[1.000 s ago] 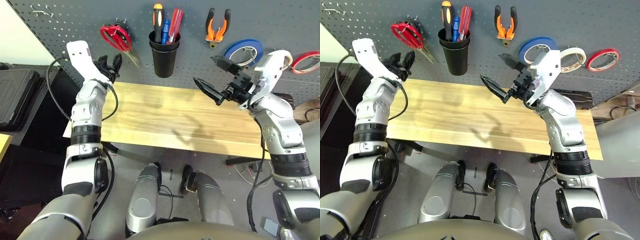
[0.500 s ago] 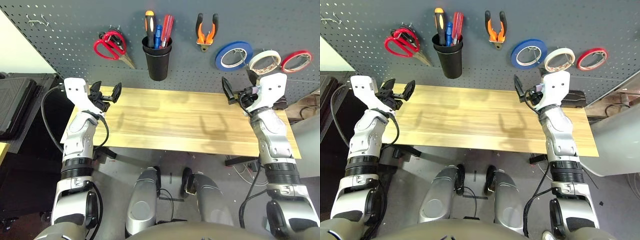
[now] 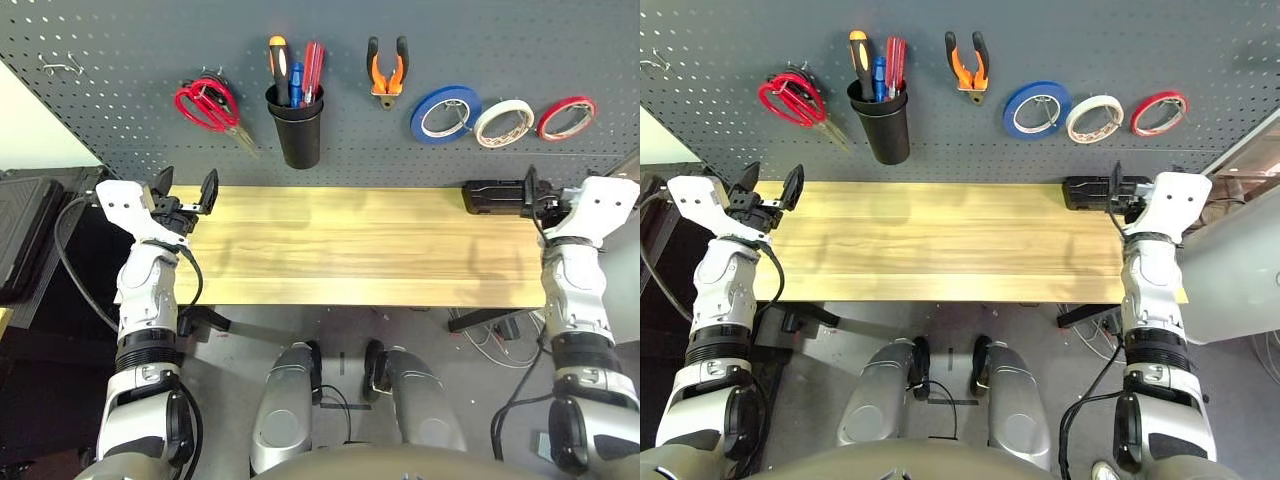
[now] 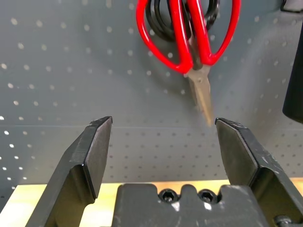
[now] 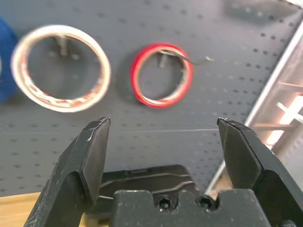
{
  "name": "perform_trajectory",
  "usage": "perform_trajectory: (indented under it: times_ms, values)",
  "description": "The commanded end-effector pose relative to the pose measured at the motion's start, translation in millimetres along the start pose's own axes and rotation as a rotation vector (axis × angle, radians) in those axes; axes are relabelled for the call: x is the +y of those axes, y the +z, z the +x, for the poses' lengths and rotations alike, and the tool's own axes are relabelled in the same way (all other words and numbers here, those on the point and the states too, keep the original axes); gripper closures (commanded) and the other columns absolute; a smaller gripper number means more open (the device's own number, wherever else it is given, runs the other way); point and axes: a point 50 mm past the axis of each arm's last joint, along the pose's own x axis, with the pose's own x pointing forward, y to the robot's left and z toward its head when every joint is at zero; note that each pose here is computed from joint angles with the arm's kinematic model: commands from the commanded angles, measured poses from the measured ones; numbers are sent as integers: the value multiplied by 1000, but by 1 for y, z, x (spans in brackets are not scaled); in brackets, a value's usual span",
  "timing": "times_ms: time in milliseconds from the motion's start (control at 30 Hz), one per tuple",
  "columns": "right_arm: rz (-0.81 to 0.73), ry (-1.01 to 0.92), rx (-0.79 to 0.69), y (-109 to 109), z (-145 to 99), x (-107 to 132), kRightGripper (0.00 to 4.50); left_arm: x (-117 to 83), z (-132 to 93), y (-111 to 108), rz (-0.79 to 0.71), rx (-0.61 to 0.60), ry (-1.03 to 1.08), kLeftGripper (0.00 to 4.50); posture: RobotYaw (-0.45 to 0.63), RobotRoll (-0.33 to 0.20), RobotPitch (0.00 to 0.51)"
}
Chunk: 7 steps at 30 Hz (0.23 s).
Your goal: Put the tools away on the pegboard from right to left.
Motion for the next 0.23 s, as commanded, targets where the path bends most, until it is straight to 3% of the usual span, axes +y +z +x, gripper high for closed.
perform_trajectory:
  times_ms: [33, 233]
  values:
    - [-9, -16, -9, -1, 0, -7, 0, 6, -7, -6, 4, 21, 21, 47, 82, 0, 175]
    - [0, 5, -13, -1, 0, 1, 0, 8, -9, -6, 9, 21, 42, 47, 80, 0, 180]
